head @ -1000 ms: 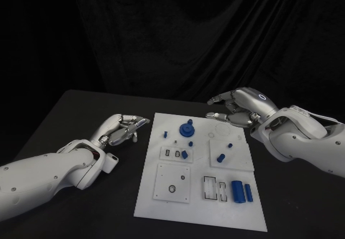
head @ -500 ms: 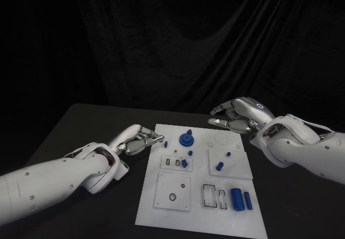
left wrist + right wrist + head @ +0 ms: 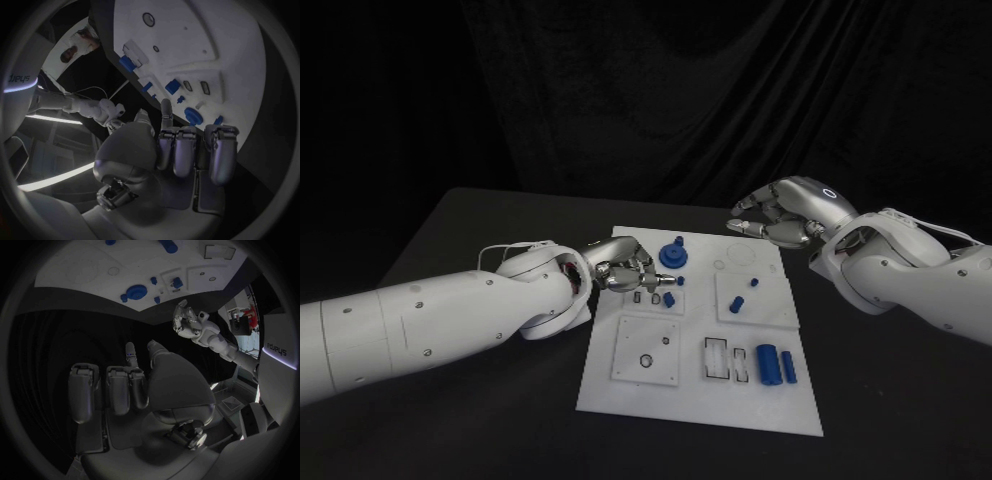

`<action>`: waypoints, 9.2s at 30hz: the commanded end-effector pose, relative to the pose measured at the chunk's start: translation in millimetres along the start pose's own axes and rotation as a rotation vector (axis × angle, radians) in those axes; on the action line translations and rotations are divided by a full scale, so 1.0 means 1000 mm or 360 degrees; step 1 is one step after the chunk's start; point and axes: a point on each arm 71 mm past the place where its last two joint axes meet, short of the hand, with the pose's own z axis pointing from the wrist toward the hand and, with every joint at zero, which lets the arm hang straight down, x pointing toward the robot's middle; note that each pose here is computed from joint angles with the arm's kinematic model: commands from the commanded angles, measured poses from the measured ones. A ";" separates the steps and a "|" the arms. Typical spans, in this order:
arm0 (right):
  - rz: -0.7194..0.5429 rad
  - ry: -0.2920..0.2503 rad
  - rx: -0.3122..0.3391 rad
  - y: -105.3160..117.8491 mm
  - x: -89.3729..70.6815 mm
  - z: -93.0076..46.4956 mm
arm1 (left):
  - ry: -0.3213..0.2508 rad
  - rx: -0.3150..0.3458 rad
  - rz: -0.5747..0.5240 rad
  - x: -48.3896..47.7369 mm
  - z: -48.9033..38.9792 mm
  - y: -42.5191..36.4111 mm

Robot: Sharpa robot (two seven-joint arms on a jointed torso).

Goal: Assemble the parts on the task board

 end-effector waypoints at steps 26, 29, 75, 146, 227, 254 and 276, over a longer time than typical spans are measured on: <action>0.0000 0.0047 0.0070 -0.003 0.005 0.002 | 0.0098 -0.0418 0.0231 0.0086 0.0106 -0.0027; -0.0005 0.0047 0.0075 -0.003 0.005 0.002 | 0.0094 -0.0418 0.0233 0.0085 0.0130 -0.0033; -0.0004 0.0044 0.0076 -0.004 0.006 0.000 | 0.0160 -0.0481 0.0276 0.0164 0.0305 -0.0114; -0.0005 0.0044 0.0080 -0.006 0.004 -0.003 | 0.0301 -0.0496 0.0314 0.0334 0.0433 -0.0114; -0.0011 0.0071 0.0099 -0.010 0.006 -0.004 | 0.0250 -0.0547 0.0285 0.0241 0.0312 0.0101; -0.0010 0.0082 0.0104 -0.010 0.008 -0.005 | 0.0267 -0.0563 0.0290 0.0240 0.0298 0.0128; -0.0010 0.0086 0.0105 -0.010 0.008 -0.004 | 0.0263 -0.0509 0.0286 0.0253 0.0331 0.0070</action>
